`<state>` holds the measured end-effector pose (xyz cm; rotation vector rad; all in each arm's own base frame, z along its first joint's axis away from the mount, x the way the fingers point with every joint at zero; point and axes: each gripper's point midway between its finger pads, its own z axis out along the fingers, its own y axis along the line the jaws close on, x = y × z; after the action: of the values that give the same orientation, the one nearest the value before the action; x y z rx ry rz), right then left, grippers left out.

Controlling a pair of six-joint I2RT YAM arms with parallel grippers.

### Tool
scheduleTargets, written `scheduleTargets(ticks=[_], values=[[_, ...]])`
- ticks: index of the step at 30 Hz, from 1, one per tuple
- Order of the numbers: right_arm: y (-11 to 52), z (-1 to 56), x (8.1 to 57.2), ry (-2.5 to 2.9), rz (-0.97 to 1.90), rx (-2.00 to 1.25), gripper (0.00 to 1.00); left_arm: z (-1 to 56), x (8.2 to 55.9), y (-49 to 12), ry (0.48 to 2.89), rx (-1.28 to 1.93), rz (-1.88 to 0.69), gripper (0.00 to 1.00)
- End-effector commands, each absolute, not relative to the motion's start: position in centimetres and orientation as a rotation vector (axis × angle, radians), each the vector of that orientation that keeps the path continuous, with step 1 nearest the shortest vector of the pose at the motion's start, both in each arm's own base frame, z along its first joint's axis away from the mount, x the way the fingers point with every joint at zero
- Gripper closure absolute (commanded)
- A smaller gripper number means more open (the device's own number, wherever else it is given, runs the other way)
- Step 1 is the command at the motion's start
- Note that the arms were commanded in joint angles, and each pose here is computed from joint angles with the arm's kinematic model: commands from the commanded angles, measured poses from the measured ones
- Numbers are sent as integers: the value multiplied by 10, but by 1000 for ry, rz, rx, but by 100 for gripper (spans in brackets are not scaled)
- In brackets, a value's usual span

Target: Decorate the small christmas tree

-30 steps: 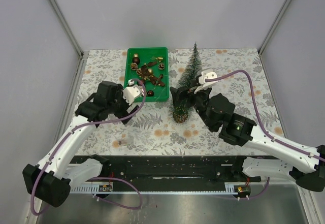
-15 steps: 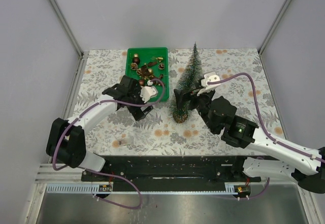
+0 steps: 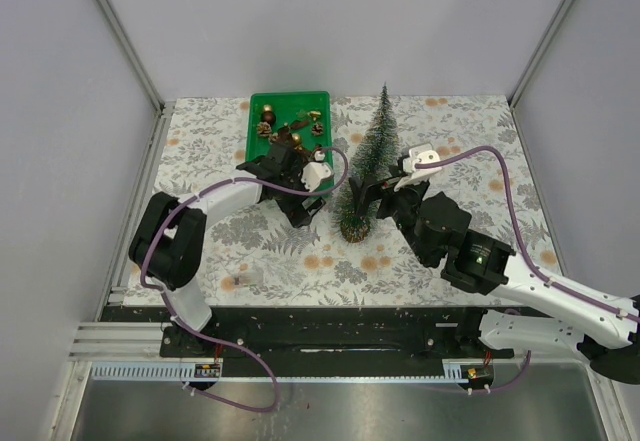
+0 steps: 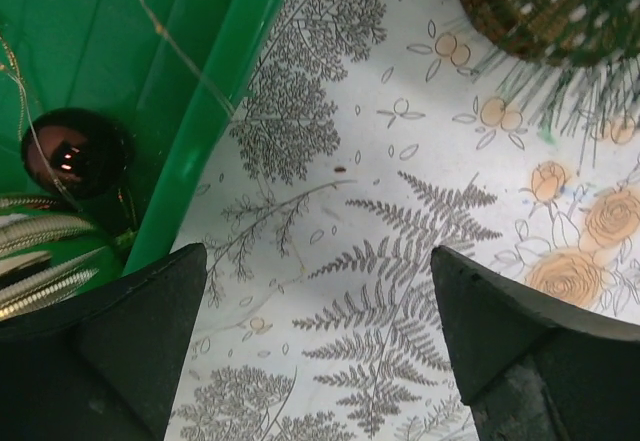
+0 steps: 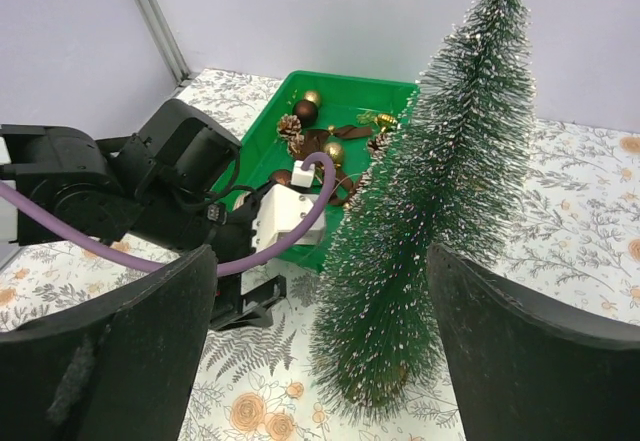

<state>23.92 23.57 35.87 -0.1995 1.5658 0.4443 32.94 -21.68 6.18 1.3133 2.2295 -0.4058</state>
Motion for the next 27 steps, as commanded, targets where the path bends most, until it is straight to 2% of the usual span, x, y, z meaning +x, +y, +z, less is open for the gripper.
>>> scheduleTargets(ticks=[1,7,14,19,24,26,27], values=[[234,364,235,1554,478,-172,8,79,366,-234,2131,1223,-368,3],[232,359,235,1561,471,-167,8,73,369,-233,2132,1213,-345,9],[235,355,235,1568,480,-167,9,63,368,-227,2156,1200,-317,20],[232,358,234,1565,488,-152,11,54,359,-231,2200,1230,-353,39],[231,361,234,1562,493,-145,12,49,358,-233,2230,1240,-352,46],[232,361,234,1565,491,-149,14,49,358,-234,2229,1243,-355,56],[232,361,234,1564,492,-150,14,51,358,-235,2226,1240,-357,65]])
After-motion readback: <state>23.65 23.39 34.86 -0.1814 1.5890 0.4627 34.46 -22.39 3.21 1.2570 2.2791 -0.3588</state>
